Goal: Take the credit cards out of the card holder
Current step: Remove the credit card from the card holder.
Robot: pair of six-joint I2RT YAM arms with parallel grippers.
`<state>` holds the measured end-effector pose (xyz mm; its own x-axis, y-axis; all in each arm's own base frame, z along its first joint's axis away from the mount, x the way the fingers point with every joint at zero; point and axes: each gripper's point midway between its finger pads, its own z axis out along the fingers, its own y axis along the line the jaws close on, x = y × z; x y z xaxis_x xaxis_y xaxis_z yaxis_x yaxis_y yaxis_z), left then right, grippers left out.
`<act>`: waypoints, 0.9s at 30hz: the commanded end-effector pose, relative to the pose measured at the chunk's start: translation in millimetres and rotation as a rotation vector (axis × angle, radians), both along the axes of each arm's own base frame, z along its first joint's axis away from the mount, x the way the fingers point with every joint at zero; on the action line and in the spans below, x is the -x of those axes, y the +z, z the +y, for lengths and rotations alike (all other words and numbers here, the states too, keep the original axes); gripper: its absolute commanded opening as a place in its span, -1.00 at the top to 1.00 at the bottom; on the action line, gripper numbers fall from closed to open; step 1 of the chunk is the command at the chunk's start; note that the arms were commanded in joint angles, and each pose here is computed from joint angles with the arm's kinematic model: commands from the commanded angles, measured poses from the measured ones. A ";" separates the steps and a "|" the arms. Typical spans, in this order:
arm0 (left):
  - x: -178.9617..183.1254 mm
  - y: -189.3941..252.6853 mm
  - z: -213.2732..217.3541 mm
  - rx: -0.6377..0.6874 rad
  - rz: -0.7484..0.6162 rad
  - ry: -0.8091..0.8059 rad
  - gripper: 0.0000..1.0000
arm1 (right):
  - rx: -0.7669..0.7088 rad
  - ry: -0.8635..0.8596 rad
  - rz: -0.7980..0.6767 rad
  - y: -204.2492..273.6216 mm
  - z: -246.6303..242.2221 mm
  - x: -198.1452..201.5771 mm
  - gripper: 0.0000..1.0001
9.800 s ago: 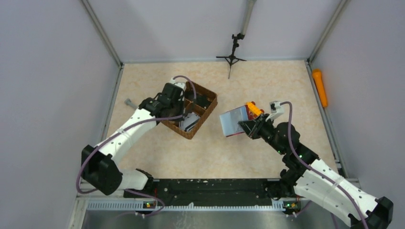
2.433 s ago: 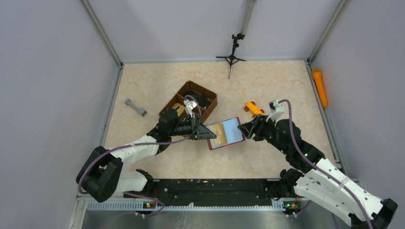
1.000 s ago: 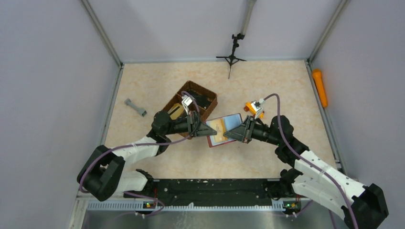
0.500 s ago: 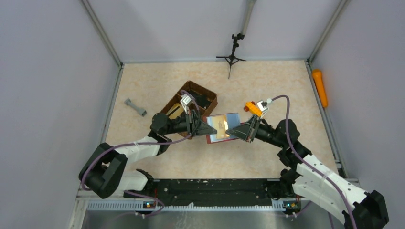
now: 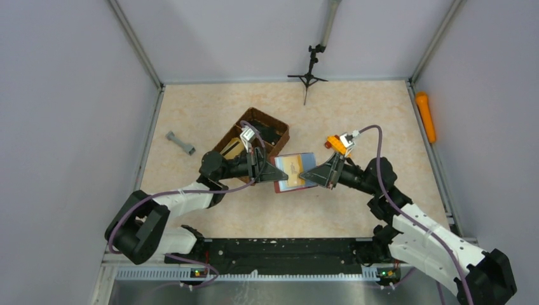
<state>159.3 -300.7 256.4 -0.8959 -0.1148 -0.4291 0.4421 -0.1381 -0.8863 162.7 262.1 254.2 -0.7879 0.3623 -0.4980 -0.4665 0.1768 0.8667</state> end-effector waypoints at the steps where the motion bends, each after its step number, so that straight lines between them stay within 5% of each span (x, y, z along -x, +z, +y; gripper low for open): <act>1: 10.5 15.8 4.6 0.048 -0.086 -0.027 1.00 | -0.068 0.003 -0.095 35.8 0.9 -3.2 0.66; 5: 11.9 16.7 5.9 0.051 -0.094 -0.025 1.00 | -0.070 -0.009 -0.088 35.6 0.5 -5.3 1.00; 23: 5.1 22.6 19.6 0.072 -0.105 0.051 1.00 | -0.022 -0.086 -0.069 24.1 -13.2 -9.8 1.00; 27: 6.7 22.8 19.2 0.071 -0.098 0.036 1.00 | -0.058 -0.031 -0.083 31.4 -7.6 -4.5 0.74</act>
